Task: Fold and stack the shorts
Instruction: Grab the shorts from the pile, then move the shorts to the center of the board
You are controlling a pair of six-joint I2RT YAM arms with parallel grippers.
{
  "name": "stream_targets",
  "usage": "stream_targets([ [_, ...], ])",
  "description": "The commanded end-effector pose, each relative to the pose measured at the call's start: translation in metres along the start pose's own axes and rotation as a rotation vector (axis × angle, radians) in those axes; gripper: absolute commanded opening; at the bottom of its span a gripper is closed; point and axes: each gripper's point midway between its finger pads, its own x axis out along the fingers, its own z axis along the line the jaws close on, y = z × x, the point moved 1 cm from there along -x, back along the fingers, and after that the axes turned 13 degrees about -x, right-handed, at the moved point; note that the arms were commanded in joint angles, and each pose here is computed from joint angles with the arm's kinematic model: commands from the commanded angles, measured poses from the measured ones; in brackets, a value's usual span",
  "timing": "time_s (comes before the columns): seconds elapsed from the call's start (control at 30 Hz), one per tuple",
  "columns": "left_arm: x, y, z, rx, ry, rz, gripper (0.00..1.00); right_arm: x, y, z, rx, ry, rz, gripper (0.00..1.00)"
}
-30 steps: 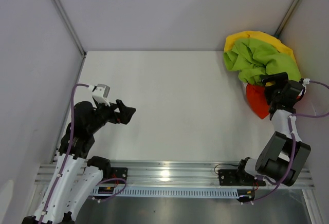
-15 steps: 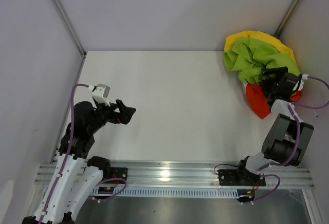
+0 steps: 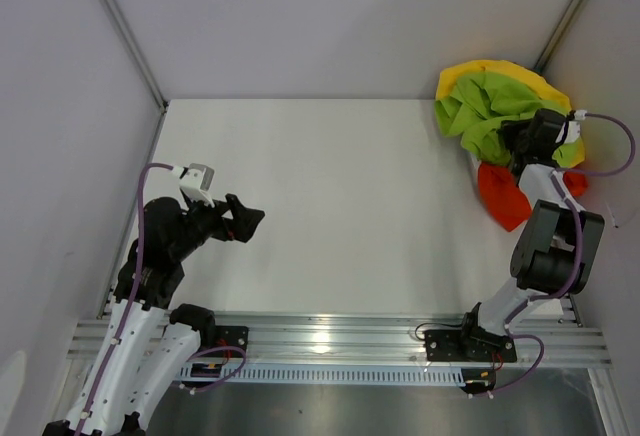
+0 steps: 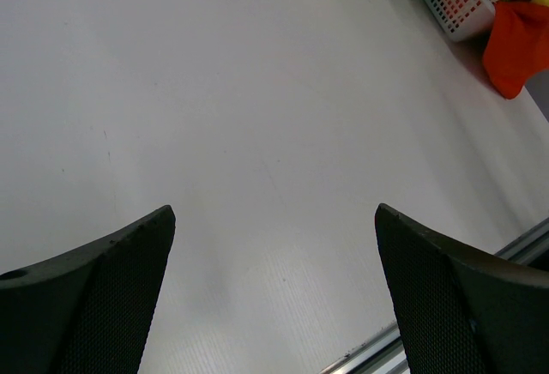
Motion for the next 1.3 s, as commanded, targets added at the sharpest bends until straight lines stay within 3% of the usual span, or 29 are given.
stream_targets([
  [0.0,-0.001,-0.005,-0.008,0.027,0.039,-0.018,0.99,-0.007,-0.025,0.046,-0.036,-0.133,-0.049,0.00],
  [0.27,-0.001,-0.005,-0.007,0.026,0.034,-0.019,0.99,-0.079,-0.061,0.172,-0.182,-0.447,-0.062,0.00],
  [0.4,-0.001,-0.005,-0.008,0.026,0.037,-0.020,0.99,-0.162,-0.079,0.251,-0.307,-0.585,-0.169,0.00],
  [0.53,-0.001,-0.004,-0.007,0.026,0.036,-0.016,0.99,-0.219,-0.077,0.286,-0.294,-0.724,-0.138,0.00],
  [0.6,-0.001,-0.004,-0.007,0.025,0.035,-0.015,0.99,-0.248,-0.057,0.302,-0.304,-0.762,-0.106,0.00],
  [0.7,-0.001,-0.005,-0.007,0.024,0.031,-0.017,0.99,-0.295,-0.054,0.312,-0.317,-0.803,-0.163,0.00],
  [0.83,-0.002,-0.006,-0.005,0.023,0.019,-0.025,0.99,-0.357,-0.023,0.328,-0.275,-0.947,-0.054,0.00],
  [1.07,-0.012,-0.019,0.002,0.024,-0.052,-0.097,0.99,-0.395,0.085,0.333,-0.285,-1.019,0.267,0.00],
  [1.27,-0.039,-0.040,0.006,0.027,-0.113,-0.249,0.99,-0.384,0.151,0.335,-0.350,-0.926,0.322,0.00],
])
